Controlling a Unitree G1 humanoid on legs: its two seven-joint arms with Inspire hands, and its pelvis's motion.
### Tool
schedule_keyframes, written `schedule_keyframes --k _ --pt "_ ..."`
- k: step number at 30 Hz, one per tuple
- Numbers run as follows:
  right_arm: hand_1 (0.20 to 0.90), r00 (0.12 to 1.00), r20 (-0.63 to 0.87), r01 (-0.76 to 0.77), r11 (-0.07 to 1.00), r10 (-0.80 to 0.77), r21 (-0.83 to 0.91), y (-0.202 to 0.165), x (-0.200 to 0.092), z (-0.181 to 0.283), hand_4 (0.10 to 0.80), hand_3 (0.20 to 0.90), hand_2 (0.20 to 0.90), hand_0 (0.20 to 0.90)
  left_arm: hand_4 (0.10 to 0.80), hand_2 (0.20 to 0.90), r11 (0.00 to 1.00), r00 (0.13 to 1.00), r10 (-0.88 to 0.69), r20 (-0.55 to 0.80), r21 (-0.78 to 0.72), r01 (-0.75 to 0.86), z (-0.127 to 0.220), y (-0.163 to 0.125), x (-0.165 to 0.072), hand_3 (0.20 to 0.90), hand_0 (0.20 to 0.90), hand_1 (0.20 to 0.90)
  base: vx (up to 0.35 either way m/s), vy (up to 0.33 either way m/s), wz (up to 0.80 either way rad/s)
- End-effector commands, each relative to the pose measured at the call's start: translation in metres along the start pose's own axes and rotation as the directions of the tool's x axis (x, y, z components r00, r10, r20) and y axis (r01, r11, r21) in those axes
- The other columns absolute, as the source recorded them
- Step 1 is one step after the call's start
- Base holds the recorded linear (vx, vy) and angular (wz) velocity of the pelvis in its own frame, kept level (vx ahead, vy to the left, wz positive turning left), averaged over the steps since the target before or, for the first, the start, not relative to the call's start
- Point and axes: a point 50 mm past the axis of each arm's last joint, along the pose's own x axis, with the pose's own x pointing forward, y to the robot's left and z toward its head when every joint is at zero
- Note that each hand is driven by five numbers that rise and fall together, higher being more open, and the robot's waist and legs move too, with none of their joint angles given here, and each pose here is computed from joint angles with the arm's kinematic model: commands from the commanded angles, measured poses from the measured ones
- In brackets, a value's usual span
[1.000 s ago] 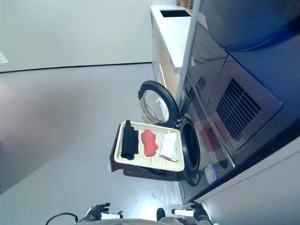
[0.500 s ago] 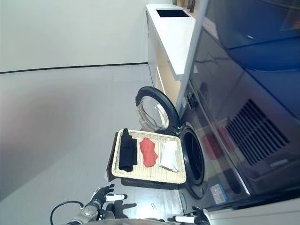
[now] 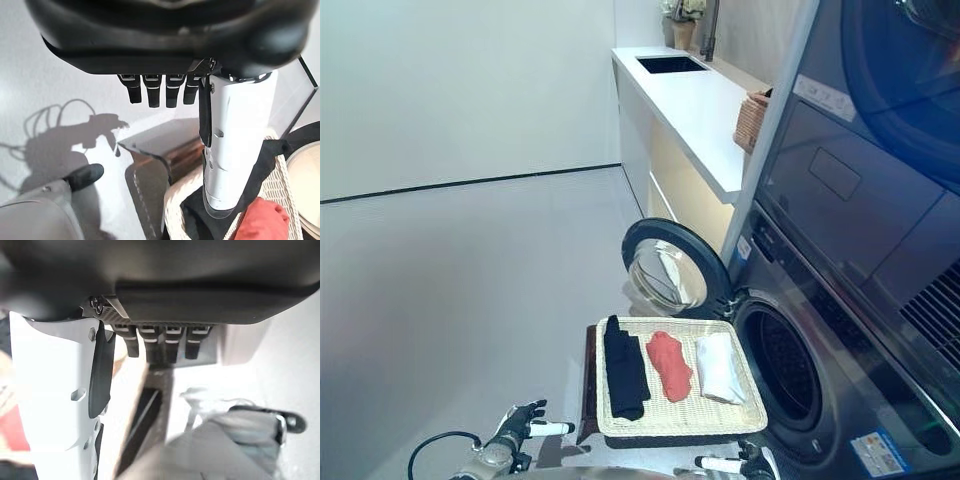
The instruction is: Pick up the clothes and place them into the washing machine
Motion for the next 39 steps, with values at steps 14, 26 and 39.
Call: schedule_keyframes --k 14,26,39 --pt "0.9 0.996 0.033 0.082 0.997 -0.081 -0.002 -0.03 0.005 0.009 0.8 0.9 0.9 0.9 0.8 0.9 0.998 0.998 0.002 -0.062 -0.064 -0.006 -0.022 -0.001 -0.005 0.9 0.9 0.9 0.153 -0.067 0.12" --pt "0.9 0.986 0.128 0.112 0.993 -0.107 -0.032 -0.036 0.009 0.039 0.8 0.9 0.9 0.9 0.8 0.9 0.995 0.999 0.021 0.025 -0.103 -0.019 0.006 -0.002 0.001 0.9 0.9 0.9 0.013 -0.108 0.1" --pt "0.9 0.983 0.132 0.14 0.983 -0.124 -0.115 -0.043 0.011 0.046 0.8 0.9 0.9 0.9 0.8 0.9 0.997 0.999 0.038 -0.01 -0.068 -0.039 -0.008 0.005 -0.002 0.9 0.9 0.9 0.1 0.018 -0.18"
